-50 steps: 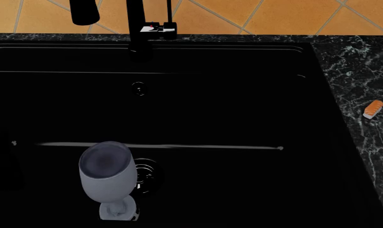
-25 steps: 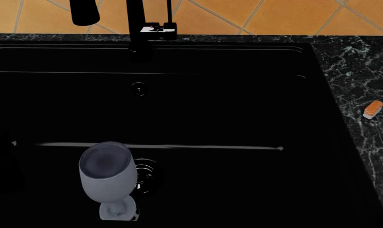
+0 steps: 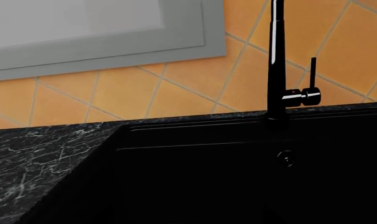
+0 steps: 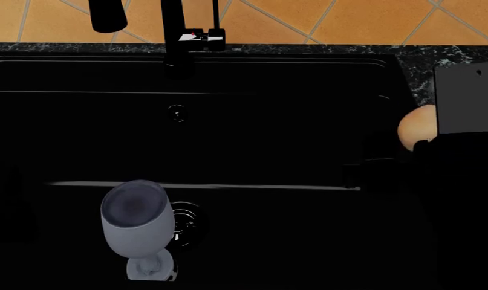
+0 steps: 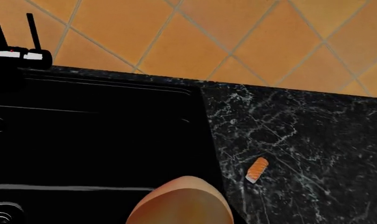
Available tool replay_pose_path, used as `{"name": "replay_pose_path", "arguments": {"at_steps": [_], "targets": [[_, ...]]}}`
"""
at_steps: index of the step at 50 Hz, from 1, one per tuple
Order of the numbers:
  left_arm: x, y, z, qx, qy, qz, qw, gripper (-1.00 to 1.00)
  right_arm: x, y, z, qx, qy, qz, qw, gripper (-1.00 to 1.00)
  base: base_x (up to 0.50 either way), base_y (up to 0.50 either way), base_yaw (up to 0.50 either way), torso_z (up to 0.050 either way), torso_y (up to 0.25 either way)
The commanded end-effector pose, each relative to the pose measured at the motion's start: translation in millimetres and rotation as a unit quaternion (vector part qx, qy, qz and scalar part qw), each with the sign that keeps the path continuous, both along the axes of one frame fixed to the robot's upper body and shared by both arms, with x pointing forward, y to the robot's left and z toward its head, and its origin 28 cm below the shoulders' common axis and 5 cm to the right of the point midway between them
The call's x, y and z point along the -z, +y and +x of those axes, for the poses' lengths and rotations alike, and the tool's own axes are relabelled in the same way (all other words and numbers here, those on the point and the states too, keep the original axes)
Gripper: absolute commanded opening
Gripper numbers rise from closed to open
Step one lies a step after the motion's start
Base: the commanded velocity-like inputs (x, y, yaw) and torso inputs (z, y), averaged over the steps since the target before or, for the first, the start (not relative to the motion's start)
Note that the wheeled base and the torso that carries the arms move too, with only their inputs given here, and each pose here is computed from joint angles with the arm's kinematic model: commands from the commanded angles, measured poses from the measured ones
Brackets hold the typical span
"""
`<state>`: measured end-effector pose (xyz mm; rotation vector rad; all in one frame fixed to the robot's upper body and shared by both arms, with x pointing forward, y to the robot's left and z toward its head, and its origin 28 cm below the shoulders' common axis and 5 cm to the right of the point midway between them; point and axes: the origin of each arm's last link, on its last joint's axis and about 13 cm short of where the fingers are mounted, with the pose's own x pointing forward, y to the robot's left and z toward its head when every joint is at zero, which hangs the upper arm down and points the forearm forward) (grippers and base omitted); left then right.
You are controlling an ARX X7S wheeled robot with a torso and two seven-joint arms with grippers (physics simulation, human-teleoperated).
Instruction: Pick the apricot from the counter and place it in the sink
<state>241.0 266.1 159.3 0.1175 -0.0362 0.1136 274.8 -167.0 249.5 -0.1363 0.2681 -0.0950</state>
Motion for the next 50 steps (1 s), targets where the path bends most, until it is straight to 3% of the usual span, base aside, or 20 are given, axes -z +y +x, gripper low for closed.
{"name": "replay_pose_path", "arguments": {"at_steps": [1, 3, 4, 6, 7, 9, 27, 37, 50], "targets": [[-0.1, -0.9, 2.2, 0.005, -0.001, -0.001, 1.0, 1.0, -13.2, 28.9, 48.9, -0.087, 0.052, -0.041, 0.994, -1.0, 0.0, 0.0, 0.0, 0.0, 0.0], [0.4, -0.7, 2.4, 0.005, 0.0, -0.001, 1.0, 1.0, -11.5, 32.8, 55.9, -0.103, 0.063, -0.053, 0.991, -1.0, 0.0, 0.0, 0.0, 0.0, 0.0], [0.6, -0.7, 2.5, 0.006, 0.0, -0.002, 1.0, 1.0, -9.5, 35.4, 58.2, -0.116, 0.072, -0.037, 0.99, -1.0, 0.0, 0.0, 0.0, 0.0, 0.0], [0.7, -0.9, 2.7, 0.007, 0.0, -0.003, 1.0, 1.0, -6.2, 39.7, 65.4, -0.129, 0.086, -0.058, 0.986, -1.0, 0.0, 0.0, 0.0, 0.0, 0.0], [0.7, -1.0, 3.2, 0.007, 0.001, -0.002, 1.0, 1.0, -5.0, 41.7, 71.7, -0.125, 0.094, -0.047, 0.987, -1.0, 0.0, 0.0, 0.0, 0.0, 0.0], [0.2, -1.4, 3.3, 0.008, 0.0, -0.002, 1.0, 1.0, -2.5, 46.0, 80.0, -0.124, 0.103, -0.069, 0.984, -1.0, 0.0, 0.0, 0.0, 0.0, 0.0], [1.6, -3.9, 2.4, 0.012, 0.001, -0.001, 1.0, 1.0, 57.3, 66.9, 134.0, -0.166, 0.228, -0.045, 0.958, -1.0, 0.0, 0.0, 0.0, 0.0, 0.0], [3.8, -4.7, 2.5, 0.013, 0.005, -0.002, 1.0, 1.0, 90.1, 70.1, 128.5, -0.169, 0.269, -0.042, 0.947, -1.0, 0.0, 0.0, 0.0, 0.0, 0.0], [2.5, -6.0, 3.1, 0.016, 0.007, -0.001, 1.0, 1.0, 112.7, 71.1, 116.5, -0.161, 0.33, -0.001, 0.93, -1.0, 0.0, 0.0, 0.0, 0.0, 0.0]]}}
